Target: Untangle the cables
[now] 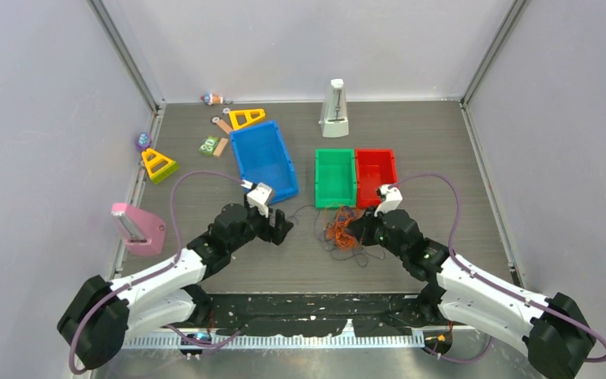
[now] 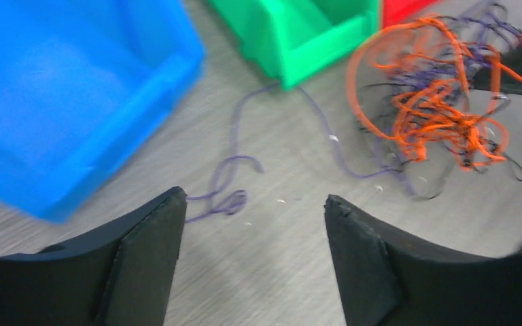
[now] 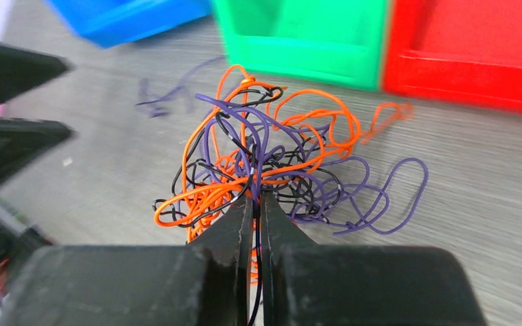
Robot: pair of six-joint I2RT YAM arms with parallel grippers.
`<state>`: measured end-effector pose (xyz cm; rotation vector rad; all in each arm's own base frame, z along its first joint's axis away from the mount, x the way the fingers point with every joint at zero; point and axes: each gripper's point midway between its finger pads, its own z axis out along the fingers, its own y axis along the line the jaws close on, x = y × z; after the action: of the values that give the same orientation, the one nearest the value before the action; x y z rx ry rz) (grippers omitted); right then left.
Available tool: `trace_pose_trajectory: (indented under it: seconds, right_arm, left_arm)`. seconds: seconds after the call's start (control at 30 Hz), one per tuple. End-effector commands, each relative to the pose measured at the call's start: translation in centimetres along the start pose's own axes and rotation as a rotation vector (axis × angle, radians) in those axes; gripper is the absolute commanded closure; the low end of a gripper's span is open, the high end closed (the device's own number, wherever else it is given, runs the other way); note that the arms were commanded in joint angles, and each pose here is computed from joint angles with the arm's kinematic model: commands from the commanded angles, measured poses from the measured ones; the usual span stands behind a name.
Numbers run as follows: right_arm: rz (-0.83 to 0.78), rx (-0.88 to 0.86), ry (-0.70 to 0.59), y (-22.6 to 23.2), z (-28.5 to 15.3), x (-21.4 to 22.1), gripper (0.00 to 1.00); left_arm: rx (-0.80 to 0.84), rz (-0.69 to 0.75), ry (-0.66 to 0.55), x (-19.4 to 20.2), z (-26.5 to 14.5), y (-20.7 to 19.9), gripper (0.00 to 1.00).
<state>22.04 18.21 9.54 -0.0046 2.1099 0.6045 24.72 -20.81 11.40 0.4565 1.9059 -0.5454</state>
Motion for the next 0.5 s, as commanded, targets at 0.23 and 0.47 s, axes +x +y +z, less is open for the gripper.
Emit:
trace_pose_trajectory:
  seconds: [0.23,0.47]
  right_arm:
    - [0.015,-0.457,0.024,10.4,-0.7,-2.7,0.95]
    - [0.005,-0.466,0.044,10.9,-0.1,-2.1,0.94]
  left_arm:
    - [0.637,-0.031,-0.026,-2.6,-0.3,-11.4,0.08]
    - [0.655,-0.052,-0.027,-2.7,-0.1,-11.9,0.07]
